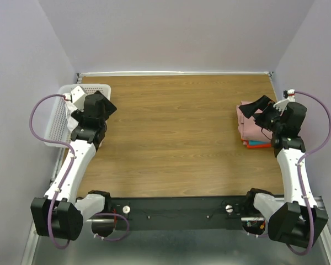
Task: Fold and stack the t-shirts
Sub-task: Grab the tshirt from the pile, then move the tshirt to the center of the board, then flatten the tshirt out
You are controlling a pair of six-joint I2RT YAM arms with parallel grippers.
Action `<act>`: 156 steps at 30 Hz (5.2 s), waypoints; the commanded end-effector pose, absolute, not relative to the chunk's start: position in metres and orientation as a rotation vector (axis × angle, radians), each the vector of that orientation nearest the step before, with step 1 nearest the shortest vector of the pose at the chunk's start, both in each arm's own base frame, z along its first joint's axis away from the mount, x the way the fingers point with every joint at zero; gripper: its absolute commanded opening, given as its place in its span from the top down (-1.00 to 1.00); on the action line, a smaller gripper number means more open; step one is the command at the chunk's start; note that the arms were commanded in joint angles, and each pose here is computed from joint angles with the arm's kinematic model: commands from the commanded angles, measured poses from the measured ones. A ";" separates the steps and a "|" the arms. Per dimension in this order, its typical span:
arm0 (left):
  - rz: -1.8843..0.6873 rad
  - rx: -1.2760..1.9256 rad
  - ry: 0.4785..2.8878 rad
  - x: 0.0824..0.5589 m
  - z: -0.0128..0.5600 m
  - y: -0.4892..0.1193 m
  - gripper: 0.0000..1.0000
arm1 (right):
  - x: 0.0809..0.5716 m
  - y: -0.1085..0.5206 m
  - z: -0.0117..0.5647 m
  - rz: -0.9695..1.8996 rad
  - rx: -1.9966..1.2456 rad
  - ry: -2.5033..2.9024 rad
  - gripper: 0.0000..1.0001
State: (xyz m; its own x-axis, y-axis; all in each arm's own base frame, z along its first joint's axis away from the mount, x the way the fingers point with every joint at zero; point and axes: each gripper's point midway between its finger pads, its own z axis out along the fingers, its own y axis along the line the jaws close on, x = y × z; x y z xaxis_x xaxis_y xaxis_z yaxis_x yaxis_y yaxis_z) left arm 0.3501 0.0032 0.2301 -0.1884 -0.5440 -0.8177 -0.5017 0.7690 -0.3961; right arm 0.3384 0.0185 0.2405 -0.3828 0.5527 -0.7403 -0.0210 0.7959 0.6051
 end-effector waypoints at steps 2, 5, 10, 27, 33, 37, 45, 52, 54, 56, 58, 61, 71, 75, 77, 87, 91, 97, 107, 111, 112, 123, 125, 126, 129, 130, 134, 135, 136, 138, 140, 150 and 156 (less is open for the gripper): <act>0.030 -0.911 1.759 0.373 0.242 0.052 -0.97 | 0.341 0.016 0.253 0.648 0.405 1.858 -1.00; 0.105 -0.986 1.752 0.387 0.231 0.097 -0.97 | 0.340 0.022 0.251 0.686 0.379 1.872 -1.00; 0.042 -1.006 1.898 0.434 0.182 0.135 -0.97 | 0.340 0.026 0.241 0.711 0.377 1.903 -1.00; 0.128 -1.110 2.188 0.493 0.043 0.167 -0.72 | 0.340 0.022 0.222 0.688 0.399 1.943 -1.00; 0.077 -1.085 2.238 0.500 0.027 0.161 0.29 | 0.338 0.022 0.223 0.684 0.395 1.940 -1.00; 0.054 -1.043 2.231 0.497 0.052 0.157 1.00 | 0.337 0.025 0.228 0.696 0.378 1.930 -1.00; 0.002 -0.957 1.954 0.471 0.199 0.148 1.00 | 0.330 0.032 0.234 0.796 0.509 1.914 -1.00; -0.122 -0.848 1.702 0.426 0.331 0.101 1.00 | 0.315 0.039 0.252 0.781 0.380 1.863 -1.00; -0.186 -0.751 1.679 0.424 0.359 0.063 1.00 | 0.309 0.039 0.258 0.760 0.360 1.837 -1.00; -0.274 -0.627 1.634 0.414 0.398 0.014 1.00 | 0.306 0.040 0.258 0.747 0.341 1.830 -1.00; -0.351 -0.520 1.592 0.401 0.429 -0.021 1.00 | 0.300 0.042 0.262 0.741 0.303 1.815 -1.00; -0.525 -0.323 1.537 0.376 0.471 -0.083 1.00 | 0.294 0.045 0.260 0.743 0.278 1.812 -1.00; -0.937 0.200 1.300 0.271 0.544 -0.238 1.00 | 0.287 0.047 0.255 0.743 0.272 1.805 -1.00; -1.036 0.385 1.280 0.249 0.543 -0.295 1.00 | 0.286 0.047 0.256 0.733 0.267 1.802 -1.00; -1.088 0.476 1.257 0.238 0.546 -0.314 1.00 | 0.286 0.045 0.256 0.721 0.270 1.799 -1.00; -0.607 0.033 1.683 0.335 0.381 -0.266 0.35 | 0.288 0.031 0.246 0.635 0.336 1.821 -1.00; -0.452 -0.182 1.913 0.368 0.275 -0.193 -0.75 | 0.289 0.028 0.236 0.602 0.323 1.858 -1.00; -0.349 -0.330 2.024 0.357 0.205 -0.136 -0.83 | 0.292 0.030 0.212 0.596 0.342 1.954 -1.00; -0.715 0.120 2.060 0.289 0.197 -0.262 -0.93 | 0.284 0.018 0.141 0.439 0.612 2.128 -1.00; -0.778 0.360 2.119 0.262 0.175 -0.331 -0.93 | 0.280 0.010 0.130 0.402 0.722 2.127 -1.00; -0.763 0.393 2.140 0.258 0.168 -0.340 -0.93 | 0.279 0.010 0.130 0.399 0.739 2.121 -1.00; -0.544 0.622 2.353 0.243 0.083 -0.428 -0.66 | 0.267 -0.012 0.128 0.247 0.776 2.100 -1.00; -0.528 0.630 2.372 0.243 0.072 -0.434 -0.54 | 0.268 -0.012 0.126 0.245 0.776 2.110 -1.00; -0.526 0.638 2.378 0.242 0.068 -0.436 -0.51 | 0.267 -0.012 0.125 0.243 0.777 2.112 -1.00; -0.503 0.644 2.401 0.241 0.059 -0.443 -0.39 | 0.267 -0.012 0.122 0.242 0.777 2.126 -1.00; -0.468 0.642 2.412 0.241 0.052 -0.440 -0.35 | 0.267 -0.012 0.122 0.243 0.779 2.127 -1.00; -0.391 0.611 2.428 0.246 0.045 -0.437 -0.25 | 0.267 -0.010 0.120 0.253 0.771 2.137 -1.00; -0.388 0.612 2.429 0.246 0.045 -0.438 -0.24 | 0.268 -0.009 0.120 0.255 0.770 2.138 -1.00; -0.374 0.611 2.440 0.246 0.041 -0.437 -0.18 | 0.268 -0.010 0.120 0.253 0.771 2.137 -1.00; -0.370 0.615 2.439 0.246 0.040 -0.439 -0.04 | 0.267 -0.009 0.120 0.259 0.766 2.139 -1.00; -0.363 0.612 2.443 0.246 0.039 -0.439 0.18 | 0.267 -0.008 0.119 0.262 0.766 2.143 -1.00; -0.361 0.567 2.413 0.250 0.053 -0.435 1.00 | 0.267 -0.006 0.115 0.272 0.756 2.165 -1.00; -0.479 0.616 2.371 0.244 0.066 -0.446 1.00 | 0.267 -0.005 0.115 0.274 0.752 2.167 -1.00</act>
